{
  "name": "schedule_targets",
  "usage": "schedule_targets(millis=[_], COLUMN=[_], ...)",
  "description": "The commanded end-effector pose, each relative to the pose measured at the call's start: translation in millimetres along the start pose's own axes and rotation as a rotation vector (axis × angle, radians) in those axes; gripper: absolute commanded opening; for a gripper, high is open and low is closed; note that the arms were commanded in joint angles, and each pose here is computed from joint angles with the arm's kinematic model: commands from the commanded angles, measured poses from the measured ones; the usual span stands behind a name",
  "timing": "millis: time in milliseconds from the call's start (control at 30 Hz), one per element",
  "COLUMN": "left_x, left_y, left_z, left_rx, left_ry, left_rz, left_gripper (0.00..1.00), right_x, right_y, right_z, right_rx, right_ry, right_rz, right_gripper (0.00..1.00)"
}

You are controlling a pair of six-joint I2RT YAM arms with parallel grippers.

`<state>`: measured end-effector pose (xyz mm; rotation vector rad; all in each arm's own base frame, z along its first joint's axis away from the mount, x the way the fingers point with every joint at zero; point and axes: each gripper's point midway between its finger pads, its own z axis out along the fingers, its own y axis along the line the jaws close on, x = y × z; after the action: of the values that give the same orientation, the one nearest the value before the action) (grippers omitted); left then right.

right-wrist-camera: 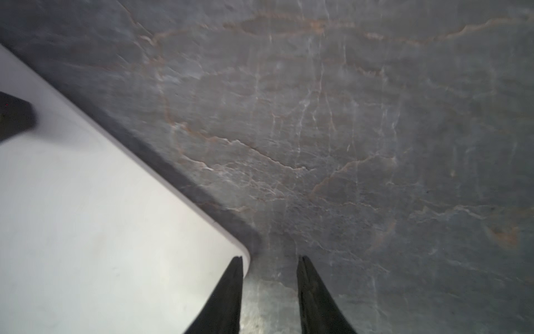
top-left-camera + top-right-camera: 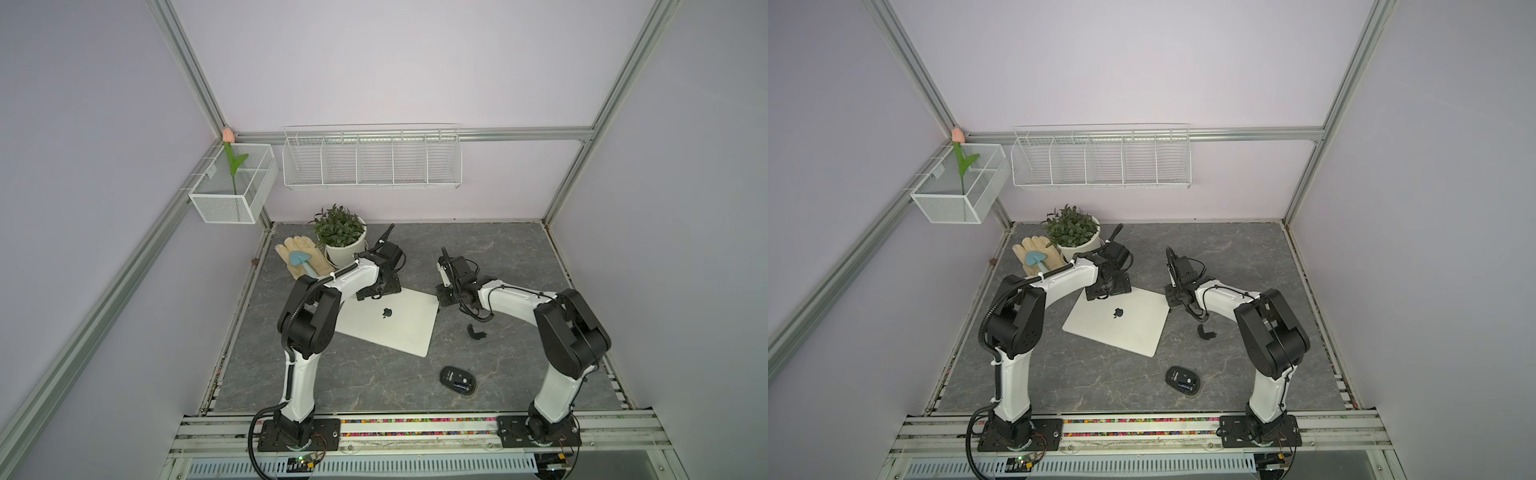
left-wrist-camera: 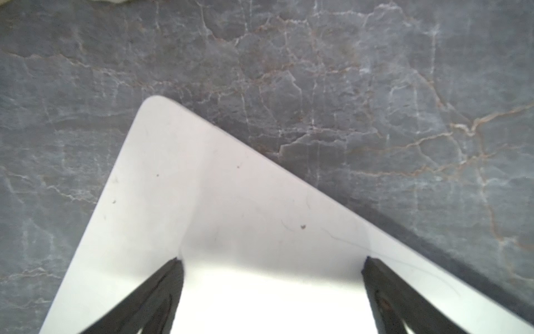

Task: Insert the wireless mouse receiver into the laptop
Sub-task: Insert the USB plug into the USB port, then pick up the mouse from the center of the board.

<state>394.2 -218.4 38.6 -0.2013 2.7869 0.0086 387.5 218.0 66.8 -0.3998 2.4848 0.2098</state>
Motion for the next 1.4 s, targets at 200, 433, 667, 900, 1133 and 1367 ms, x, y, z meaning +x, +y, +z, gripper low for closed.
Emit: schedule_targets(millis=[200,433,667,900,1133,1367], left_x=[-4,20,192,243,258,269], left_y=[2,-30,-52,-67,-119,-149], left_z=[-59,-136,-176,-171,-154,-138], left_rx=[0.021,0.146,0.618,0.628,0.723,0.763], left_ry=[-0.096,-0.349,-0.470,-0.480,-0.474,-0.471], left_rz=[0.158,0.641,1.651,1.899,1.903,1.920], left_gripper=[0.99,0.99,1.00,0.97,0.94,0.93], right_x=[-11,8,29,32,34,37], right_y=[-26,-66,-74,-70,-63,-61], right_z=[-83,-128,-142,-152,-151,-151], right_rx=[0.029,-0.044,-0.244,-0.331,-0.379,-0.397], right_ry=[-0.125,-0.153,-0.138,-0.168,-0.165,-0.174], right_rz=[0.129,0.403,0.608,0.626,0.611,0.607], right_gripper=[0.44,0.57,0.58,0.59,0.59,0.60])
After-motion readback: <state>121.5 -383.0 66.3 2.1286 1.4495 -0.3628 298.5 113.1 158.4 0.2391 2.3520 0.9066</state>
